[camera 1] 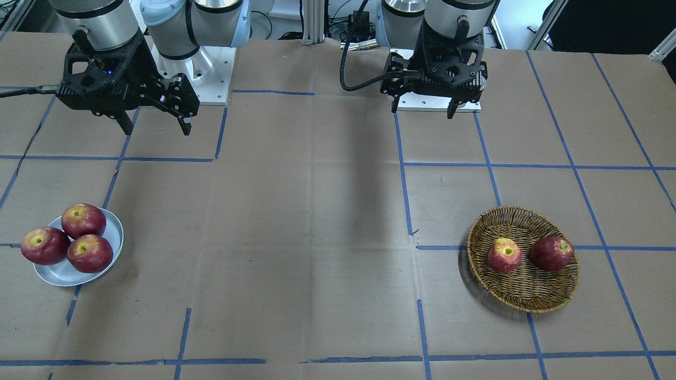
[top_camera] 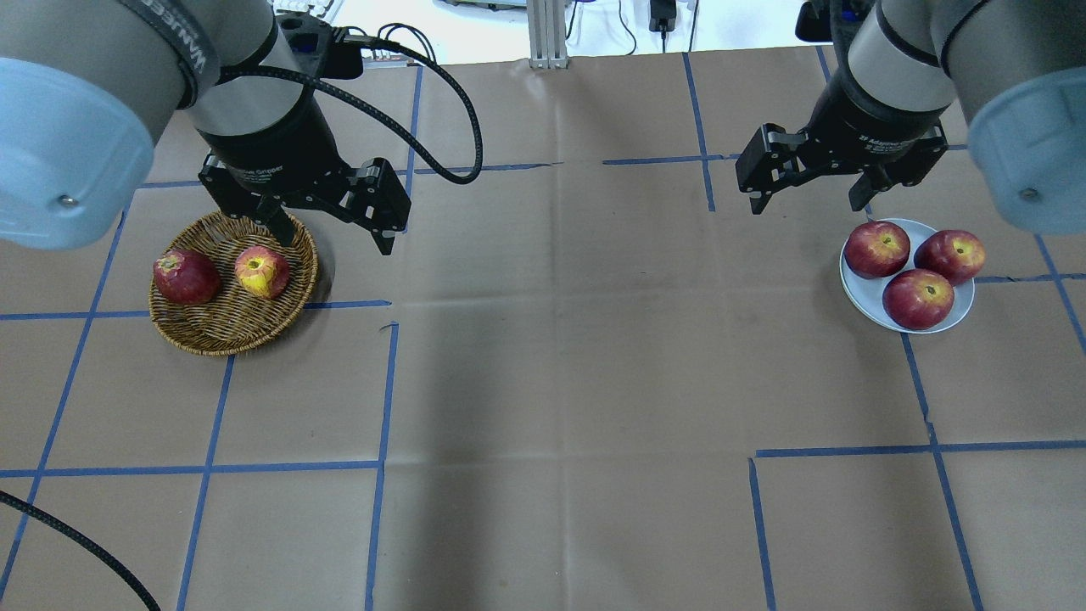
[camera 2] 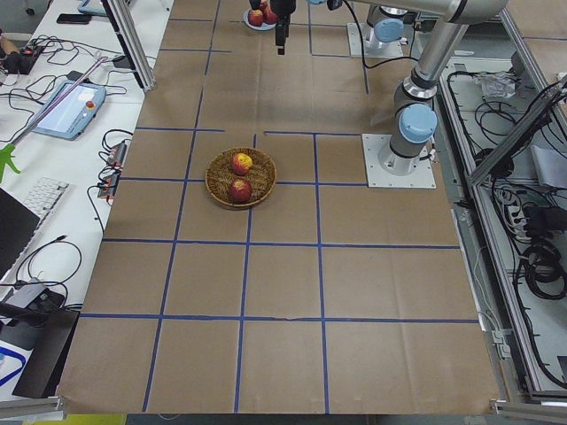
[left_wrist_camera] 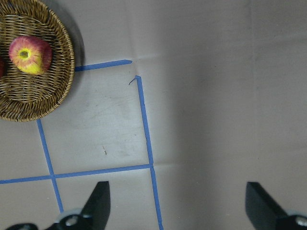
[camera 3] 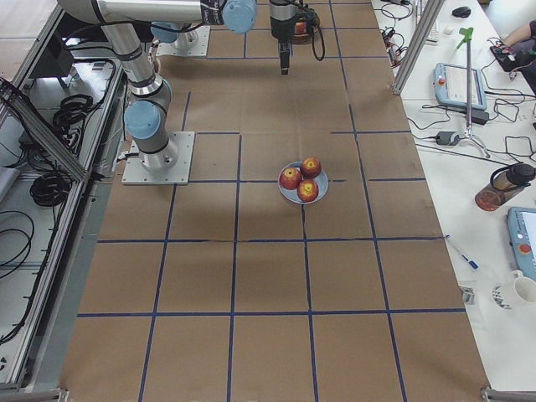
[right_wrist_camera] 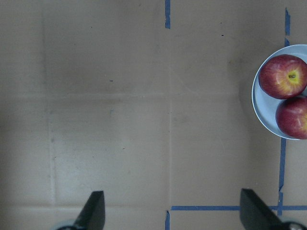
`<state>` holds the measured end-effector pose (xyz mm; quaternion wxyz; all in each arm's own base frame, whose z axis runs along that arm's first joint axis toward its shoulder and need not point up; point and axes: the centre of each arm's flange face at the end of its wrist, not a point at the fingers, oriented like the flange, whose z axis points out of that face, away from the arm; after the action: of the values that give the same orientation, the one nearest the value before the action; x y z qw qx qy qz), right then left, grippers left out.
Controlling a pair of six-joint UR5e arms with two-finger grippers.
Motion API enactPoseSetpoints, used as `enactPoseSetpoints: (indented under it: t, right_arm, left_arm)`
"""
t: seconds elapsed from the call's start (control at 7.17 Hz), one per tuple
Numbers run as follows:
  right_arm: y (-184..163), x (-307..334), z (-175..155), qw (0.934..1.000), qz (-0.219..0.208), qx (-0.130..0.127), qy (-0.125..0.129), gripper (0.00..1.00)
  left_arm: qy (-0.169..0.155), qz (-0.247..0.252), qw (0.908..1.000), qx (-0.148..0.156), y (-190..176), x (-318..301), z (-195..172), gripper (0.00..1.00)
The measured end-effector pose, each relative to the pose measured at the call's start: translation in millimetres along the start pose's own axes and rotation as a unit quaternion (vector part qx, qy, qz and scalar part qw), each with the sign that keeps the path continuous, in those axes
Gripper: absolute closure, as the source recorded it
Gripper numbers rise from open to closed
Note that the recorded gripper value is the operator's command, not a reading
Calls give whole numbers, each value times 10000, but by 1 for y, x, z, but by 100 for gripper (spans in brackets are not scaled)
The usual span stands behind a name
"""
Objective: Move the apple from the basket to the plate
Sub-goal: 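Move the left gripper over the wicker basket toward the red-yellow apple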
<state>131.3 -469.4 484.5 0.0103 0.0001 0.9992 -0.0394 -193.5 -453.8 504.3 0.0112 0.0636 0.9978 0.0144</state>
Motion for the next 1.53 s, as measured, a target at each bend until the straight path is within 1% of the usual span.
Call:
enactPoseSetpoints:
  t: [0.28,0.56,0.98,1.12,1.4,1.53]
  right_arm:
    - [0,0,0,10000,2,0,0,0]
    - [0,0,0,10000,2,1,0,0]
    - [0,0,0,10000,2,3,0,0]
    - [0,0,0,10000,2,4,0,0]
    - [0,0,-1,10000,3,7,0,0]
    - [0,0,-1,10000,5,8,2,0]
  left_arm:
    - [0,3,10000,55,4,0,-5,1]
    - [-9,-76,9998,195,10,-6,-17,1]
    - [0,-795,9962,345,-3,-76,-31,1]
    - [-86,-901,9954,324,-5,-88,-29,1]
    - [-537,-985,9937,85,-10,-103,-9,1]
    - [-628,-924,9937,-41,-12,-108,2,2]
